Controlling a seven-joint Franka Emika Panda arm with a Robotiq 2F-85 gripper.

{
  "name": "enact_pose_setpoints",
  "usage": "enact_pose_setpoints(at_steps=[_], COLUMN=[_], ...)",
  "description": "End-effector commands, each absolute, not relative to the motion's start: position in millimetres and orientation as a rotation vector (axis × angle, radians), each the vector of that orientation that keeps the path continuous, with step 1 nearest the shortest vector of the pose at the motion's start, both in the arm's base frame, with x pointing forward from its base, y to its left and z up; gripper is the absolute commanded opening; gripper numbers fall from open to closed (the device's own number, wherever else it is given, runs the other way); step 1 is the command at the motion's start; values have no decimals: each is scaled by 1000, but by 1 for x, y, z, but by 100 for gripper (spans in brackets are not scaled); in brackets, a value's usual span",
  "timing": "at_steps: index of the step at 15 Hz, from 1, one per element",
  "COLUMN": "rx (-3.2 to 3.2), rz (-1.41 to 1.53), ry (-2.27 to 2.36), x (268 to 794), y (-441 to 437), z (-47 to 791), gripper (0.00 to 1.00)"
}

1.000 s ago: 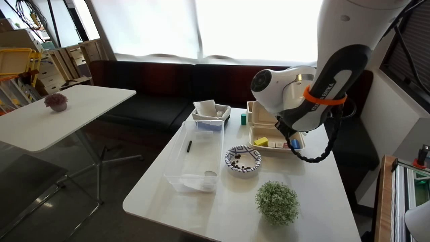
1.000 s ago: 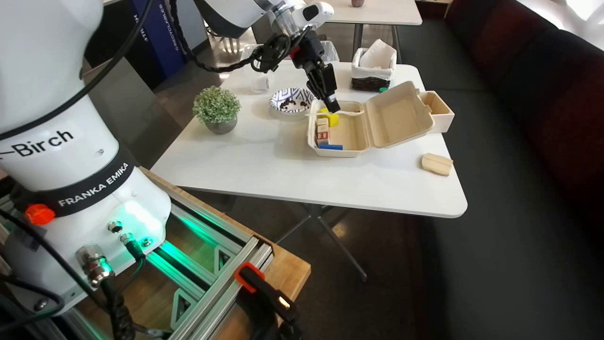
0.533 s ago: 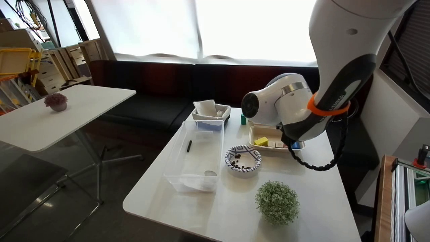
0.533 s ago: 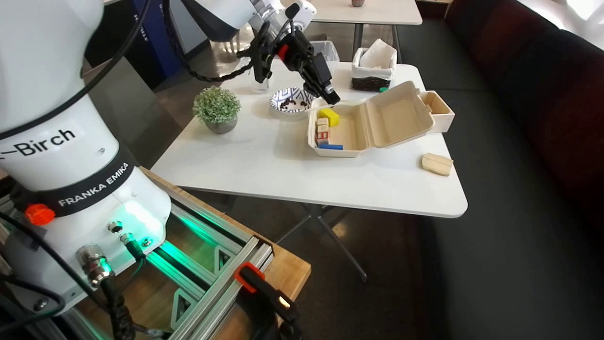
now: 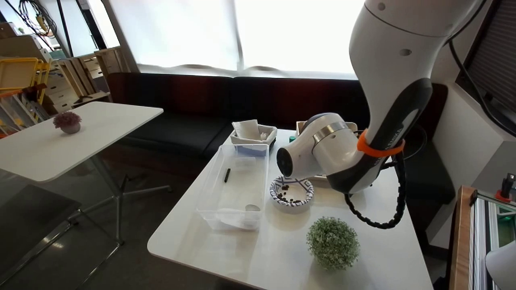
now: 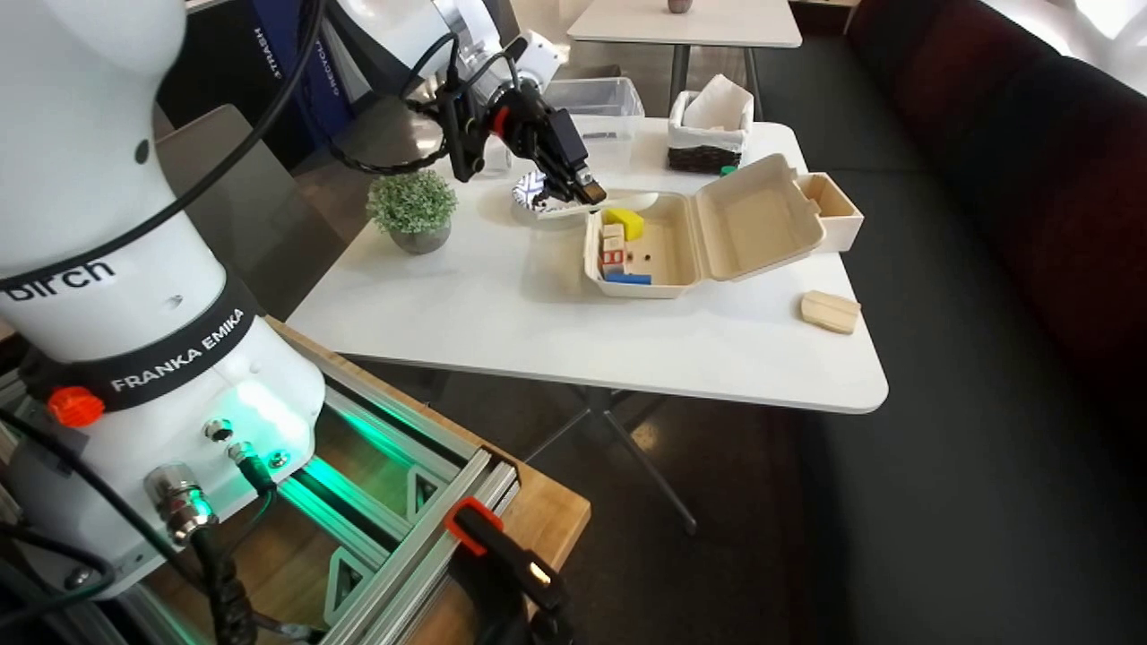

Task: Use the spoon to scoop some beans from the bowl into the takeaway pack

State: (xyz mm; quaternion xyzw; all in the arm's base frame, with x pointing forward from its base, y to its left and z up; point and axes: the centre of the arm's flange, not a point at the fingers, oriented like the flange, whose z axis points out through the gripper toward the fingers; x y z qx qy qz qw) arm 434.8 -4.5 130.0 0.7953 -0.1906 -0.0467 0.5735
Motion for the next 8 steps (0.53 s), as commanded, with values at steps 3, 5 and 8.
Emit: enact_pose_setpoints(at_steps=[3,5,8], rx=[1890,1947,2099], rz=[-104,-114,-139], ry=[-432,-447,-514], x=[459,468,479], y=[-3,-5,-10], z=[122,125,138], gripper=[3,3,3])
